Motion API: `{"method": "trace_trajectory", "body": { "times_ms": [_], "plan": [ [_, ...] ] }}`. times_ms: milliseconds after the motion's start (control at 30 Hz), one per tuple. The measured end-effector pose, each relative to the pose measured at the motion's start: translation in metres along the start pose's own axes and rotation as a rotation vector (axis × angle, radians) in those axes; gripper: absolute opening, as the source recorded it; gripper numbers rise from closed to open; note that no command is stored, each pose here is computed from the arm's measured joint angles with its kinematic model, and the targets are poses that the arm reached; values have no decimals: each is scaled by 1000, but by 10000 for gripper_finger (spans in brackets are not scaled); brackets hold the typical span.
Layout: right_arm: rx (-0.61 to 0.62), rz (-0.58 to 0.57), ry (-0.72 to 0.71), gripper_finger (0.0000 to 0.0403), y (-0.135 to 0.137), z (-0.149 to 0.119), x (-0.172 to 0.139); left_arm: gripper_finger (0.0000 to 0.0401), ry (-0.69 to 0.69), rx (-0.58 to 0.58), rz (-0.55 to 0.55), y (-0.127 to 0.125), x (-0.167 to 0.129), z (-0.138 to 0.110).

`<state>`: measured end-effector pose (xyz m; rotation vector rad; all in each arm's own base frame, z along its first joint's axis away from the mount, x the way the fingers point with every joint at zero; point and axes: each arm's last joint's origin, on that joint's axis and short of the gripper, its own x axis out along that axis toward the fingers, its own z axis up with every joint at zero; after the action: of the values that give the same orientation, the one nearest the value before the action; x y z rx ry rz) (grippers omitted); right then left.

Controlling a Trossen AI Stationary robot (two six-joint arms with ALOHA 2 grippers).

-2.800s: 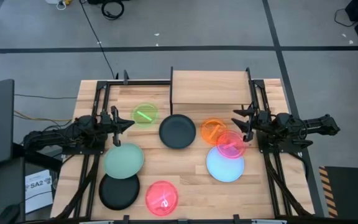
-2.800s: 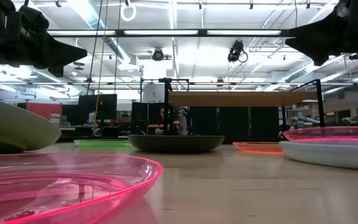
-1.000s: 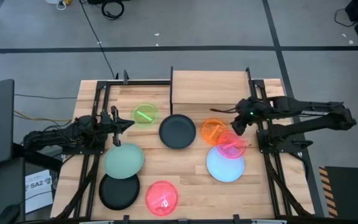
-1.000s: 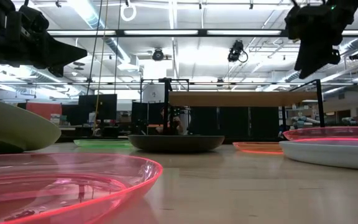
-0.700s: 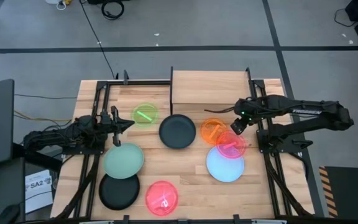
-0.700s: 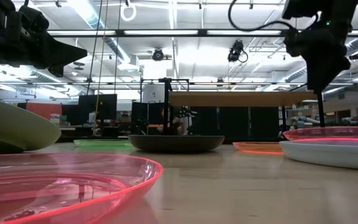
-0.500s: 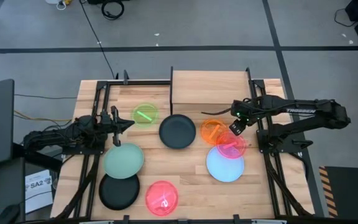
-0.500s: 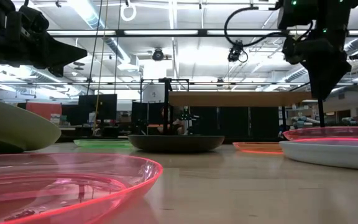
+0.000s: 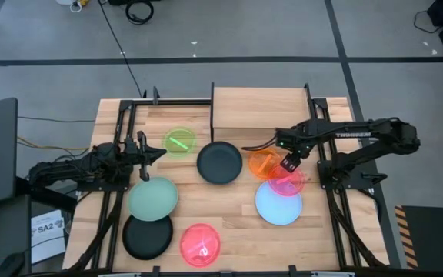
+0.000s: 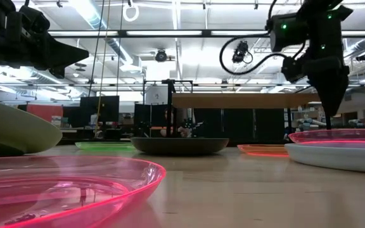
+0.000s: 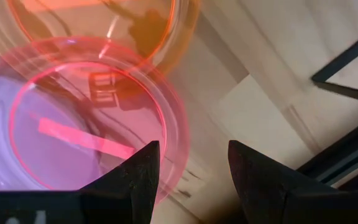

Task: Place and stack plates onto a shelf
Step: Put the right pink plate on the shelf

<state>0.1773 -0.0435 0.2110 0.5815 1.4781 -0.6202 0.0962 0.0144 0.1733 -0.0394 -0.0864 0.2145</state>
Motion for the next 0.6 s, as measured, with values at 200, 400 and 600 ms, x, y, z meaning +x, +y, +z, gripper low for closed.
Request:
{"method": "trace_trajectory", "body": {
  "times_ms": [200, 400, 600],
  "plan": [
    [-25, 9, 83, 197, -1, 8, 12, 11, 0, 0, 0, 0, 0, 0],
    [-62, 1, 119, 197, -3, 14, 19, 11, 0, 0, 0, 0, 0, 0],
    [-87, 7, 133, 197, -3, 19, 24, 11, 0, 0, 0, 0, 0, 0]
  ]
}}
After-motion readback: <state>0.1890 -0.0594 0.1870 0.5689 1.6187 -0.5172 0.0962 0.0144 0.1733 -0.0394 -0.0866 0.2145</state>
